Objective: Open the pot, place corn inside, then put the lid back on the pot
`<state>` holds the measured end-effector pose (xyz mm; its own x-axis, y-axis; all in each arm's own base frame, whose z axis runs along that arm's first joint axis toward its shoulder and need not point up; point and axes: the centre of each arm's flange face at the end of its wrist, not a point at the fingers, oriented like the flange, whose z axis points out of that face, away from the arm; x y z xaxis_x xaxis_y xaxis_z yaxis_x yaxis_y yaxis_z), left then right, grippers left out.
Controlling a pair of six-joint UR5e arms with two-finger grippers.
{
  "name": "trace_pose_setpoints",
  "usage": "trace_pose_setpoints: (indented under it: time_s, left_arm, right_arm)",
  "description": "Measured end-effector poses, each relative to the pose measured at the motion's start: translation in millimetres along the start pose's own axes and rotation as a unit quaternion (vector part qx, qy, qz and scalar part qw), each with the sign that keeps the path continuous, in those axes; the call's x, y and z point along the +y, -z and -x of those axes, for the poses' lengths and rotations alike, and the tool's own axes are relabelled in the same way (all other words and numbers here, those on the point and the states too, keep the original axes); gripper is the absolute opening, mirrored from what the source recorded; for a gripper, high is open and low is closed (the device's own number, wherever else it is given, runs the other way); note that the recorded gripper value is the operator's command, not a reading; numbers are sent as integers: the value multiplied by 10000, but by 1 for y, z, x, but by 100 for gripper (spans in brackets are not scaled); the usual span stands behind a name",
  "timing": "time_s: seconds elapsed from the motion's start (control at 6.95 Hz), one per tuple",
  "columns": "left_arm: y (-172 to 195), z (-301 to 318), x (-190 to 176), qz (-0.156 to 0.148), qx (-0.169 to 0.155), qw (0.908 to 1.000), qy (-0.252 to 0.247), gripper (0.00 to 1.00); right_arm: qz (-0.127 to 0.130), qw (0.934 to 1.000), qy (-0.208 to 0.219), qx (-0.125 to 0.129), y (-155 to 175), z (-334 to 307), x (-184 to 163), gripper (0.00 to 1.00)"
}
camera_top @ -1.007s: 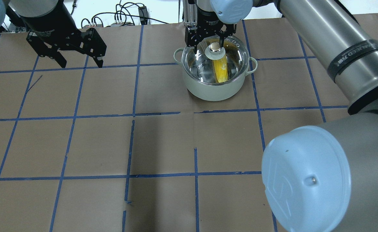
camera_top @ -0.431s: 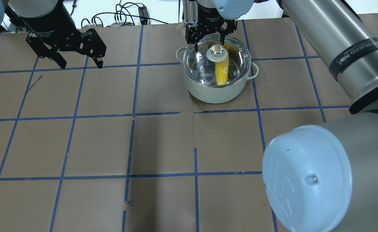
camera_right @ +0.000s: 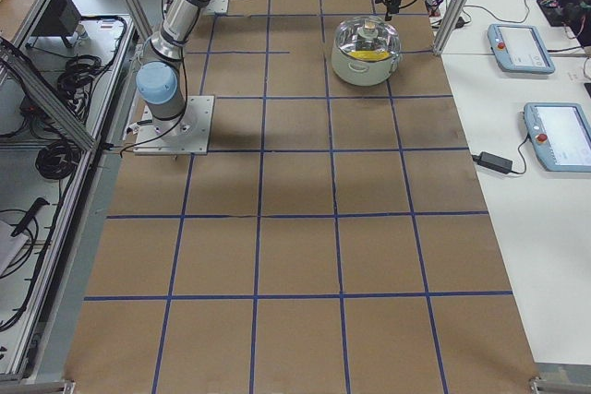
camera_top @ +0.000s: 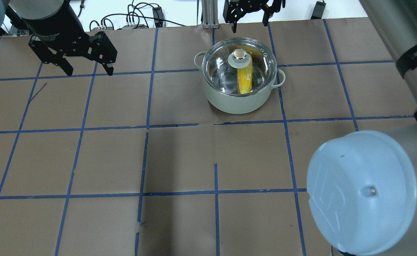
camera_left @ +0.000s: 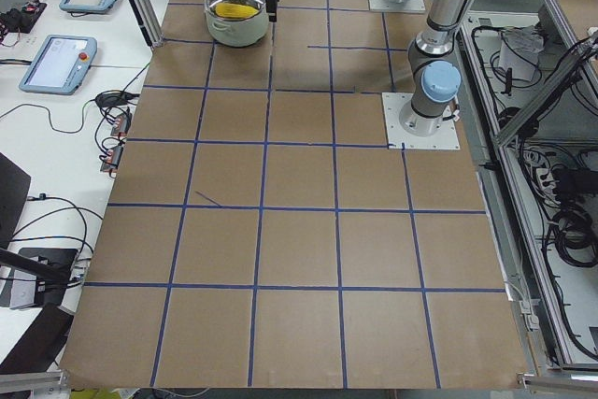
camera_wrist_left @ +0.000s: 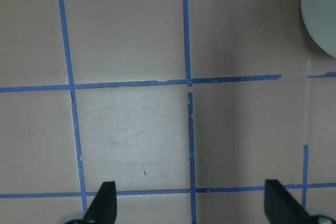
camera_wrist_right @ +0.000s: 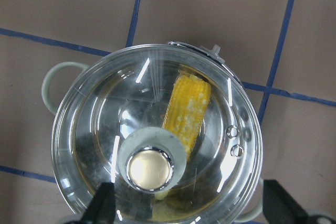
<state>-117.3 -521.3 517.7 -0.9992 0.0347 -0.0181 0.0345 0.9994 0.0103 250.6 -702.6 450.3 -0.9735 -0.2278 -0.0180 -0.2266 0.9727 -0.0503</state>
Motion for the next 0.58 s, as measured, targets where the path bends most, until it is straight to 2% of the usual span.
trace_pose_setpoints:
  time_s: [0.14, 0.58]
  left_arm:
    - [0, 0, 0, -2, -1, 10000, 0, 100]
    - [0, -1, 0, -6, -2, 10000, -9, 100]
  right_arm:
    - [7, 10000, -41, 24, 14, -6, 19, 100]
    - [-191, 9987, -459, 75, 43, -54, 100, 100]
